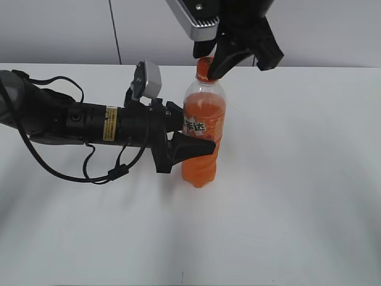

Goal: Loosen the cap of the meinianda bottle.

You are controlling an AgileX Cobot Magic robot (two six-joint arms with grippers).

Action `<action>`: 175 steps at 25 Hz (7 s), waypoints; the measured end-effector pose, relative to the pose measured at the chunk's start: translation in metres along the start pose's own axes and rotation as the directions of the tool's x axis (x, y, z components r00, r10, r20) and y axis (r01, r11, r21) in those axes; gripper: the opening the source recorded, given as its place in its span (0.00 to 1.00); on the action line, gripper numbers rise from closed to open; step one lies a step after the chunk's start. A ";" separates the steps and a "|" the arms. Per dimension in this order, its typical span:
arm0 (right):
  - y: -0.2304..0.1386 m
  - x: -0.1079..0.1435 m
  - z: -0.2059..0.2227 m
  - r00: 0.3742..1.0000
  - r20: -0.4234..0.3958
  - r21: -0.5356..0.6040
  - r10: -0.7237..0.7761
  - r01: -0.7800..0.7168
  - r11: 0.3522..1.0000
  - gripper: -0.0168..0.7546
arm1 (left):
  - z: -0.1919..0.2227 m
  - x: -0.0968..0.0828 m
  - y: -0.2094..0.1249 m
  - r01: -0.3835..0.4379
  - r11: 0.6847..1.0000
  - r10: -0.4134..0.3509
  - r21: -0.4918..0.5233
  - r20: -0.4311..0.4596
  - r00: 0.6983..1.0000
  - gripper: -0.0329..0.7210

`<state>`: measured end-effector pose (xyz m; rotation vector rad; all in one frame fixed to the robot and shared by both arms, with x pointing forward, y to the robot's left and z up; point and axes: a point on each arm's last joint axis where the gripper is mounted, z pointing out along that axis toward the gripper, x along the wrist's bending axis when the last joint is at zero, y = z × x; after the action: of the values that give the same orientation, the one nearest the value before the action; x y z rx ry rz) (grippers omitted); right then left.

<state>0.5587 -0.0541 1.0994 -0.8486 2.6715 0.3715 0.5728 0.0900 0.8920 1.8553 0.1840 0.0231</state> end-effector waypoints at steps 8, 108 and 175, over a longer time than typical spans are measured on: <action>0.002 -0.001 -0.008 0.991 0.035 -0.019 0.131 -0.130 0.991 0.57 | 0.000 0.000 0.000 0.007 1.000 -0.007 0.001 -0.005 1.000 0.61; -0.002 0.004 -0.028 0.980 0.071 0.061 0.187 -0.191 0.980 0.37 | 0.000 0.001 0.000 0.015 1.000 -0.015 0.003 -0.008 1.000 0.61; -0.184 0.016 0.034 -0.455 0.193 -0.069 0.869 -0.890 -0.451 0.37 | -0.001 -0.002 -0.001 -0.002 1.000 0.002 0.005 0.025 1.000 0.61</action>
<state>0.6629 -0.1967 1.0345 1.9903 2.2060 0.4934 0.5707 0.0904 0.8917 1.8604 0.1649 0.0007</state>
